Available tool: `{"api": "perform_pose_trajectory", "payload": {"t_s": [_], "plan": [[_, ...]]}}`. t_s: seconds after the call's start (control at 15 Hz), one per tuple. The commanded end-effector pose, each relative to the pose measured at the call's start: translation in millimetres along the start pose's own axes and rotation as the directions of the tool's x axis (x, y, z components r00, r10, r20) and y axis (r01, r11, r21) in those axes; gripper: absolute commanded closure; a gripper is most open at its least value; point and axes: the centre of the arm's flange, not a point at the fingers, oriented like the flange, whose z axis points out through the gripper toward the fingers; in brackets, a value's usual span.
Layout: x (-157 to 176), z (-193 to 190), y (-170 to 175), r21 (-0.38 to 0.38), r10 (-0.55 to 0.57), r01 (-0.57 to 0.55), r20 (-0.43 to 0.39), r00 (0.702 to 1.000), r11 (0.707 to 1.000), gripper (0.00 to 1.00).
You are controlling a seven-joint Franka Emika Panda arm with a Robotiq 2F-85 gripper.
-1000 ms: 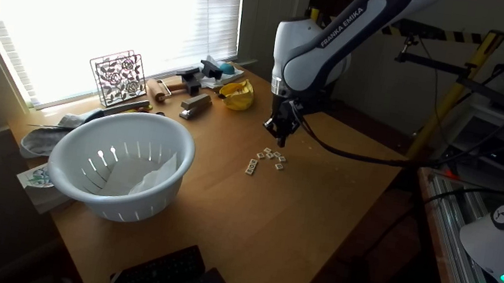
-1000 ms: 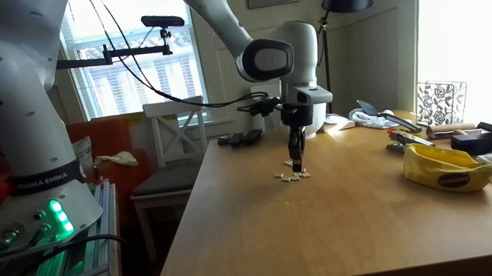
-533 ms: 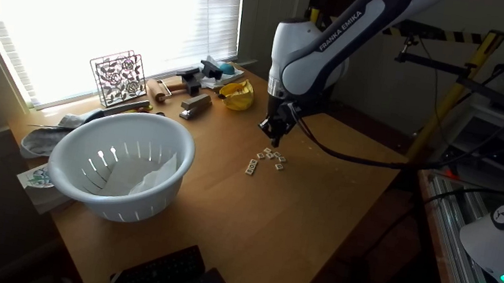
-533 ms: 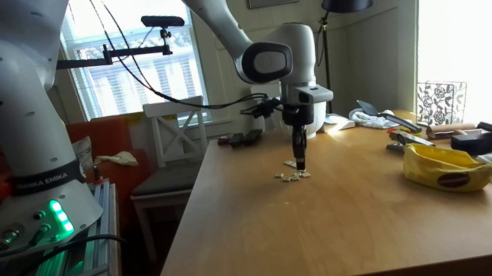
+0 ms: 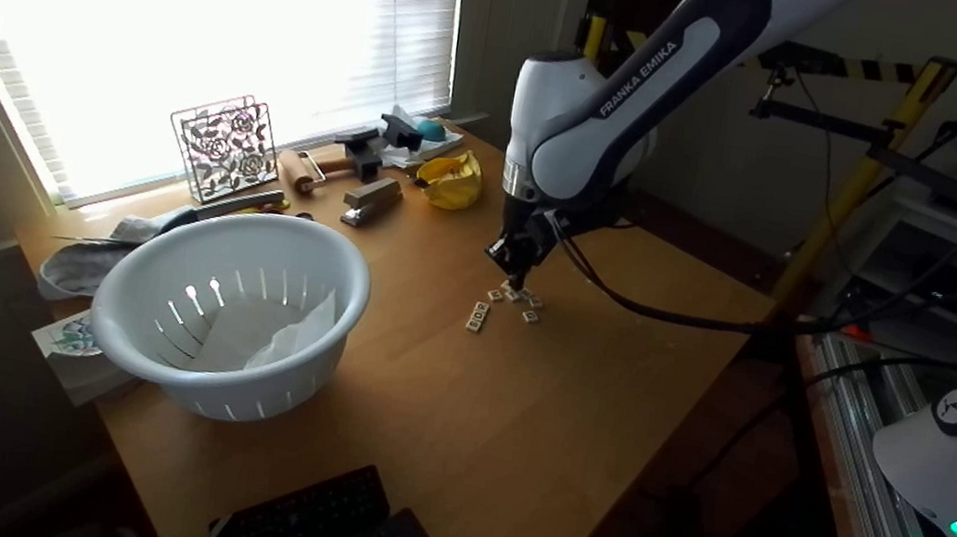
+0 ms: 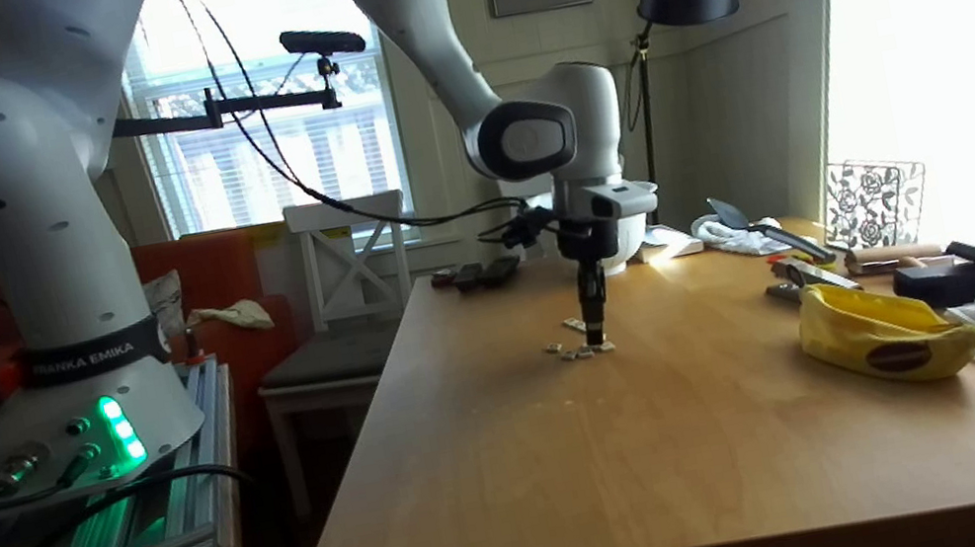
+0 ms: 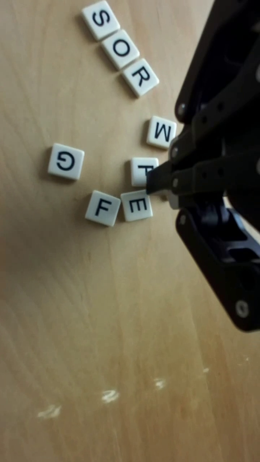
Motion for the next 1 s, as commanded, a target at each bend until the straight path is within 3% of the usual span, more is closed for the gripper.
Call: {"api": "perform_pose_trajectory", "payload": {"t_s": [0.0,0.33,0.93], "plan": [[1.0,5.5,-3.2,0.035,-0.026,0.027,-0.013,1.0,0.999,1.0],[1.7,9.9,-6.8,0.031,-0.033,0.034,-0.009,0.999,0.999,1.0],[35.0,19.5,9.0,0.034,0.042,-0.042,-0.012,0.999,0.999,1.0]]}}
